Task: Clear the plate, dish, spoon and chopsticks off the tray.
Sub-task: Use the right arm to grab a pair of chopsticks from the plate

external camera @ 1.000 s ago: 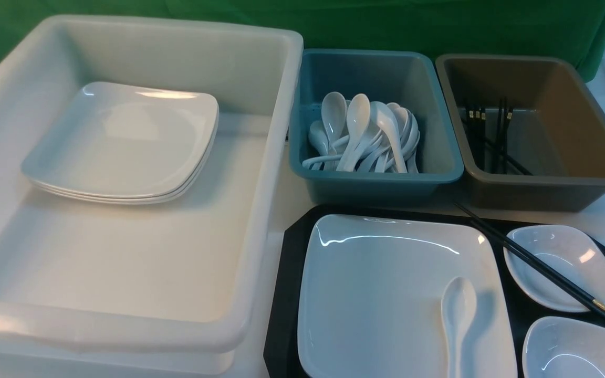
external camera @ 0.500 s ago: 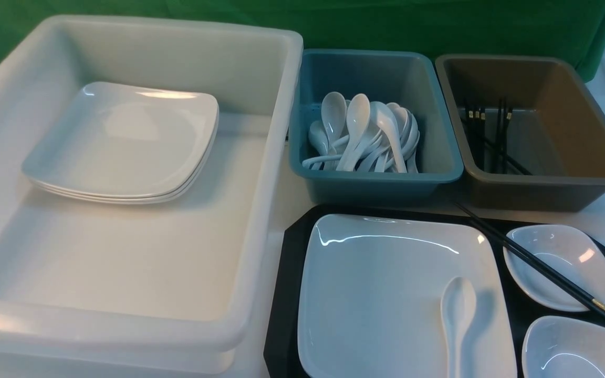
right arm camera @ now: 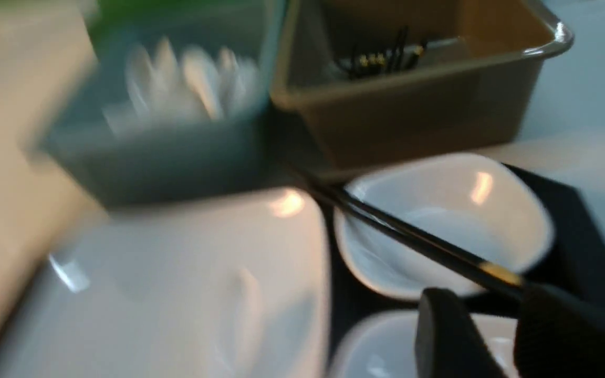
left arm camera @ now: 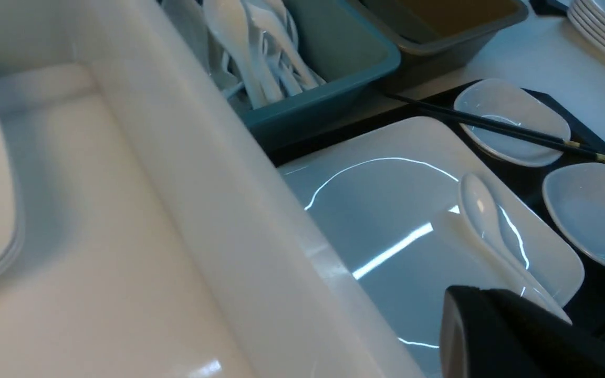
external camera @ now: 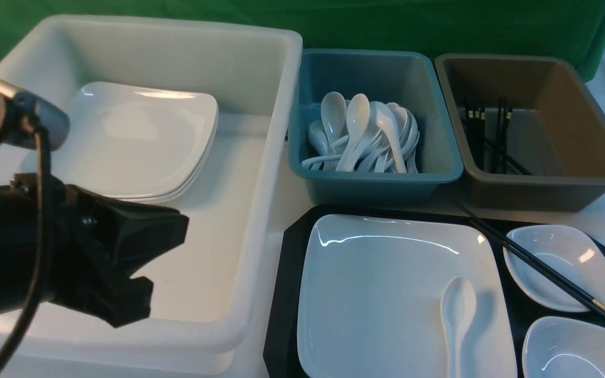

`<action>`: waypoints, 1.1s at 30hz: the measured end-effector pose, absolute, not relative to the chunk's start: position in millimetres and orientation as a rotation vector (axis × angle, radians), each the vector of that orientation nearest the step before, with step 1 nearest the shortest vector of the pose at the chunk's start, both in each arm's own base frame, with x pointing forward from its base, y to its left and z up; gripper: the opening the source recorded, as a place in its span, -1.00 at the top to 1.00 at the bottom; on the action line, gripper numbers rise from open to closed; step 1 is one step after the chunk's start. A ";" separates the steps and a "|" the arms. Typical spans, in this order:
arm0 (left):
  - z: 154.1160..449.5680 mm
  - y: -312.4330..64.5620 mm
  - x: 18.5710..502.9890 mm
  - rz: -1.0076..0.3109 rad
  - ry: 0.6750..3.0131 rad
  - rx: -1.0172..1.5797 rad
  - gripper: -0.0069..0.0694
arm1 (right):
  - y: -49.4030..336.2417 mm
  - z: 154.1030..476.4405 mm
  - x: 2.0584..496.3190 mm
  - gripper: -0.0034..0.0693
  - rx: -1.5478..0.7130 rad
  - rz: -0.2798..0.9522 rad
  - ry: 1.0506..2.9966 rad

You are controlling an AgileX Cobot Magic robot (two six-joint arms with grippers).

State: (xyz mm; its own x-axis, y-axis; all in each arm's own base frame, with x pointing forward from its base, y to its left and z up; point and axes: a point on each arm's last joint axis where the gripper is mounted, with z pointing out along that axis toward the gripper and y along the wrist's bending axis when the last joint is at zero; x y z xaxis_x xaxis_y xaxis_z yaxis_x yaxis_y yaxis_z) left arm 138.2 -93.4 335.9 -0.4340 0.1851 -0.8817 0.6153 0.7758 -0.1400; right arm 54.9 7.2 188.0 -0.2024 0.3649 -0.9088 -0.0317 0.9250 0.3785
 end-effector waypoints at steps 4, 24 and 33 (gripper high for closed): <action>336.1 -94.6 138.7 -0.546 1.984 0.617 0.76 | 6.7 195.4 56.0 0.25 0.336 0.455 1.651; 339.2 -94.0 135.5 -0.497 1.925 0.704 0.76 | 43.6 298.1 152.0 0.42 -0.358 0.169 2.447; 362.0 -76.7 82.6 -0.568 1.763 0.781 0.76 | 35.7 272.3 253.8 0.16 -0.522 -0.021 2.776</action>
